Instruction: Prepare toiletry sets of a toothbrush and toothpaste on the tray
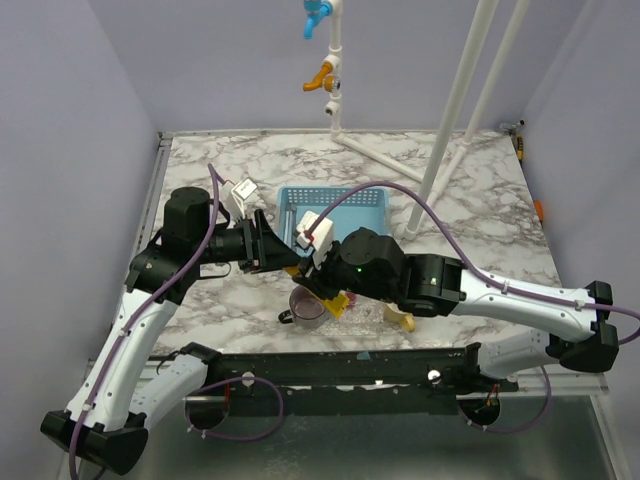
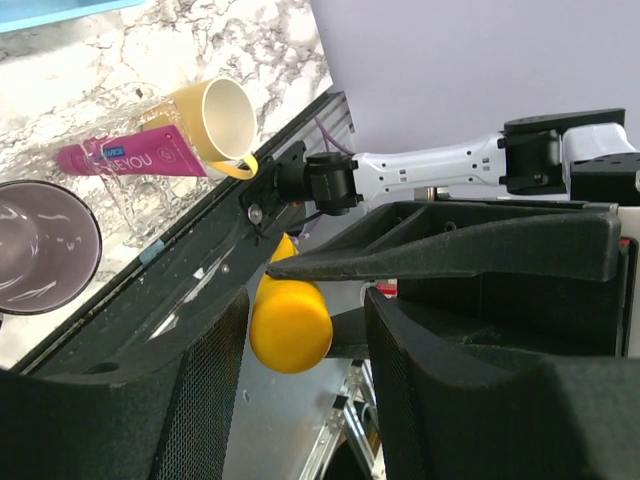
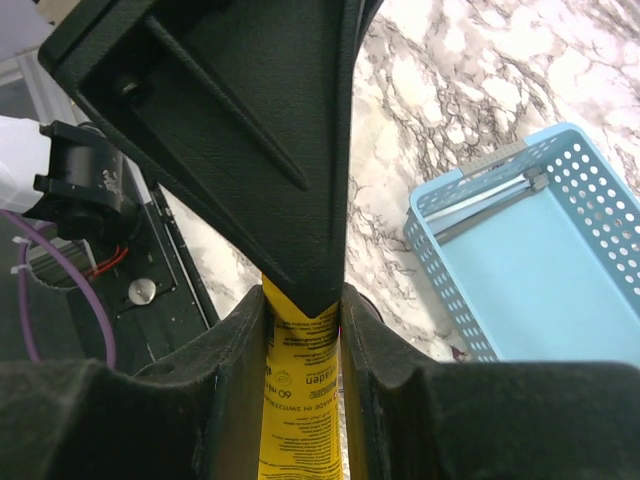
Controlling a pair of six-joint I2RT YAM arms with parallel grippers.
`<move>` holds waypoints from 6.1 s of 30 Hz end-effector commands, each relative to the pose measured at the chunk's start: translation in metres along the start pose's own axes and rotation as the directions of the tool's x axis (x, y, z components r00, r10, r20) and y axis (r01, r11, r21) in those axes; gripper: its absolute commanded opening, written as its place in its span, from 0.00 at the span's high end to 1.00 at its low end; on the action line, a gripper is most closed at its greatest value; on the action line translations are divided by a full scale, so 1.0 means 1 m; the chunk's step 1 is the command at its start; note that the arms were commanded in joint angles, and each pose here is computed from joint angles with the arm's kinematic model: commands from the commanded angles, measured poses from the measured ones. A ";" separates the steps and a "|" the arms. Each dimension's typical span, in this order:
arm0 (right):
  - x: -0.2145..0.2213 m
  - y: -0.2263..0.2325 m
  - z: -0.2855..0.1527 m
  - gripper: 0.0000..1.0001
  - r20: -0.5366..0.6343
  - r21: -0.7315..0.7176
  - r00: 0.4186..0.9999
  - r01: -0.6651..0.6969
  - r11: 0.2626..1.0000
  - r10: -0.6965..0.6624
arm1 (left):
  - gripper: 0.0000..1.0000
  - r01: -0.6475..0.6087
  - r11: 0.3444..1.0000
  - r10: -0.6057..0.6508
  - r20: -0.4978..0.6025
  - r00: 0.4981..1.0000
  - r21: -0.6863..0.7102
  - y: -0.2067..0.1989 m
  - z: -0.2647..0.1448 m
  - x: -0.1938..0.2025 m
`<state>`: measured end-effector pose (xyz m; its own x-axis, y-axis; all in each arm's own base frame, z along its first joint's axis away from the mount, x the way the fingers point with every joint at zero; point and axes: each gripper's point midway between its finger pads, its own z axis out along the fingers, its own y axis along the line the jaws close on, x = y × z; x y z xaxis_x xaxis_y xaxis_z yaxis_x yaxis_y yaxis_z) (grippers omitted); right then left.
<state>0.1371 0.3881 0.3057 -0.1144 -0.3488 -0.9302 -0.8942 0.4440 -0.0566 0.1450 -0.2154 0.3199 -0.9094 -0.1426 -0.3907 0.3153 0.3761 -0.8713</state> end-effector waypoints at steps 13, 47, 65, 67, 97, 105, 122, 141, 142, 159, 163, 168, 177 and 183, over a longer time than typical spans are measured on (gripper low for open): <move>-0.021 -0.005 -0.004 0.73 0.050 0.032 0.999 0.005 0.999 -0.007 | 0.62 -0.038 0.998 0.041 -0.073 0.996 0.043 0.007 -0.001 0.018; -0.012 -0.050 -0.062 0.38 0.192 0.245 0.924 -0.373 0.895 0.332 | 1.00 -0.035 0.990 0.020 0.115 0.993 0.135 -0.015 -0.004 -0.004; -0.010 -0.078 -0.144 0.35 0.495 0.048 0.502 -0.831 0.554 0.709 | 1.00 0.005 0.971 -0.075 0.282 0.957 0.240 -0.029 -0.011 -0.023; -0.007 -0.075 -0.145 0.35 0.488 0.014 0.469 -0.848 0.530 0.736 | 1.00 0.008 0.964 -0.089 0.294 0.952 0.266 -0.032 -0.013 -0.024; -0.052 -0.027 -0.131 0.36 0.398 -0.411 0.257 -0.808 0.422 0.880 | 1.00 -0.010 0.887 -0.146 0.302 0.942 0.461 -0.075 -0.038 -0.018; -0.062 -0.017 -0.127 0.47 0.373 -0.456 0.265 -0.782 0.424 0.889 | 1.00 -0.012 0.880 -0.142 0.286 0.948 0.474 -0.078 -0.039 -0.015; -0.071 -0.011 -0.123 0.75 0.358 -0.474 0.282 -0.766 0.434 0.890 | 1.00 -0.010 0.877 -0.132 0.260 0.957 0.481 -0.076 -0.038 -0.008; -0.071 -0.013 -0.124 0.99 0.379 -0.452 0.317 -0.757 0.472 0.870 | 0.58 0.016 0.911 -0.130 0.251 0.959 0.411 -0.050 -0.024 -0.007; -0.071 -0.013 -0.125 0.99 0.382 -0.444 0.322 -0.758 0.478 0.866 | 0.52 0.015 0.915 -0.127 0.251 0.959 0.404 -0.049 -0.024 -0.006; -0.045 -0.046 -0.111 0.99 0.373 0.008 0.581 -0.782 0.623 0.724 | 0.15 -0.108 0.981 0.041 0.369 0.929 0.164 -0.040 -0.033 -0.017; -0.038 -0.054 -0.111 0.99 0.336 0.134 0.656 -0.743 0.656 0.675 | 0.15 -0.130 0.983 0.074 0.367 0.927 0.130 -0.038 -0.034 -0.018; -0.028 -0.069 -0.116 0.99 0.252 0.317 0.761 -0.649 0.692 0.598 | 0.15 -0.175 0.984 0.147 0.362 0.920 0.046 -0.028 -0.034 -0.018; -0.006 -0.087 -0.129 0.99 0.074 0.549 0.853 -0.467 0.693 0.517 | 0.08 -0.212 0.970 0.240 0.335 0.911 -0.120 -0.001 -0.036 -0.019; 0.004 -0.098 -0.136 0.99 -0.013 0.622 0.856 -0.397 0.675 0.516 | 0.01 -0.223 0.950 0.285 0.317 0.905 -0.218 0.020 -0.037 -0.021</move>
<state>0.1608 0.2602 0.3645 -0.5522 0.0012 -0.8337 -0.3375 0.9141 0.2248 0.1521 -0.1834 0.3365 -0.6766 -0.3458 -0.6501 0.4630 0.4868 -0.7407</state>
